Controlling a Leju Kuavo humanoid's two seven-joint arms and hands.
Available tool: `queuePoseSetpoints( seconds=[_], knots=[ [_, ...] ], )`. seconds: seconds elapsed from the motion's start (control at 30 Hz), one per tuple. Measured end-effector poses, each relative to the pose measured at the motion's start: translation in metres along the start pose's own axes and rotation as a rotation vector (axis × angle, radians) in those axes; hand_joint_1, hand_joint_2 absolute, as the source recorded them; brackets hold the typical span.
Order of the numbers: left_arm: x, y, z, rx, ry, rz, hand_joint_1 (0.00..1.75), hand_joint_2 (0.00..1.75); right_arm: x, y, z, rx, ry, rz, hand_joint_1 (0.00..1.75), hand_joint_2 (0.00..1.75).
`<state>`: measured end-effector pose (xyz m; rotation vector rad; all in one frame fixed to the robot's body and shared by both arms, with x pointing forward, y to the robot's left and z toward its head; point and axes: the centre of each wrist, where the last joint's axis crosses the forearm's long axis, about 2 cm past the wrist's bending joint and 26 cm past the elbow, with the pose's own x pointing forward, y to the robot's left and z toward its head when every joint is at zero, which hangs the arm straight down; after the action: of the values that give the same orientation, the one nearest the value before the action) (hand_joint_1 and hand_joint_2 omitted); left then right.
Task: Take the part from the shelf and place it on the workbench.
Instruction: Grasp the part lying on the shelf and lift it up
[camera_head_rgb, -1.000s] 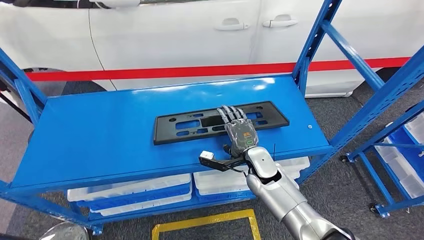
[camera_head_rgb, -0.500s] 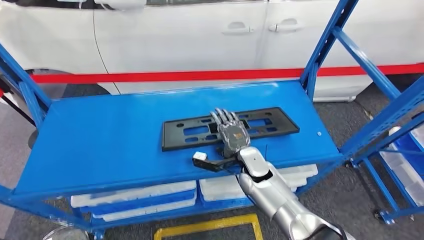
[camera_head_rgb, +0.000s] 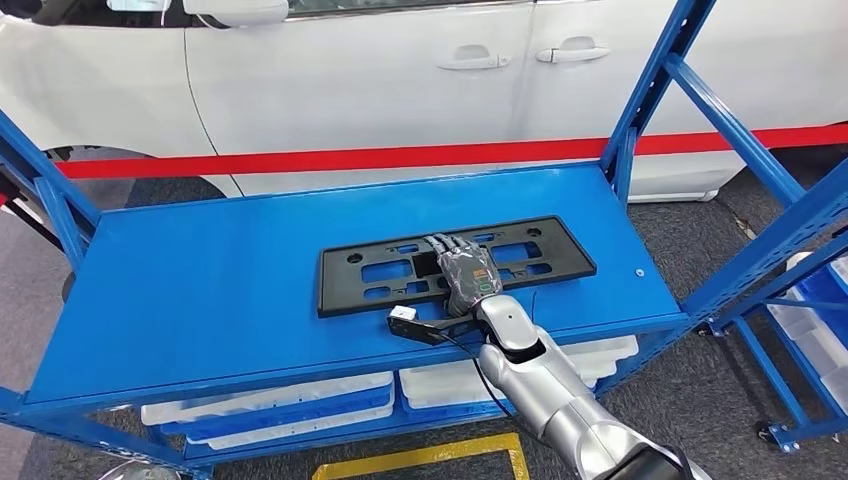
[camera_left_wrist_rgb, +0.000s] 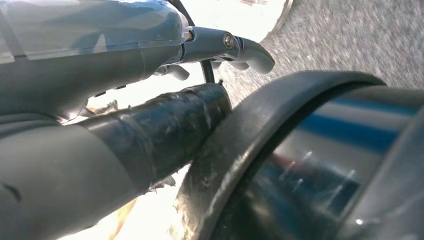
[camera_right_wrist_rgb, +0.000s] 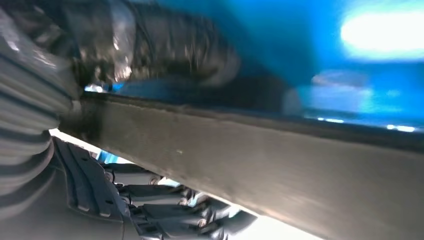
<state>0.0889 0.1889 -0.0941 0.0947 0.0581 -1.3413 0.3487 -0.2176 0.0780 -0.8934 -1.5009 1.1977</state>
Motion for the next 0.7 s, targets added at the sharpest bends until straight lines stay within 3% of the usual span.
queuePoseSetpoints(
  seconds=[0.07,0.2,0.7],
  knots=[
    [-0.0001,-0.0015,-0.0002,0.004,-0.008,0.01,0.0,0.0,-0.0008,0.0,-0.0002,0.004,-0.002,-0.011,1.75,1.75],
    [-0.0002,-0.0074,-0.001,0.021,-0.016,0.044,0.0,1.75,-0.0015,0.004,0.0036,0.014,-0.012,-0.02,1.75,1.75],
    [0.0021,0.001,0.0007,0.043,-0.048,0.092,0.0,1.75,0.0003,-0.0045,0.0055,-0.002,-0.043,-0.066,1.75,1.75]
  ],
)
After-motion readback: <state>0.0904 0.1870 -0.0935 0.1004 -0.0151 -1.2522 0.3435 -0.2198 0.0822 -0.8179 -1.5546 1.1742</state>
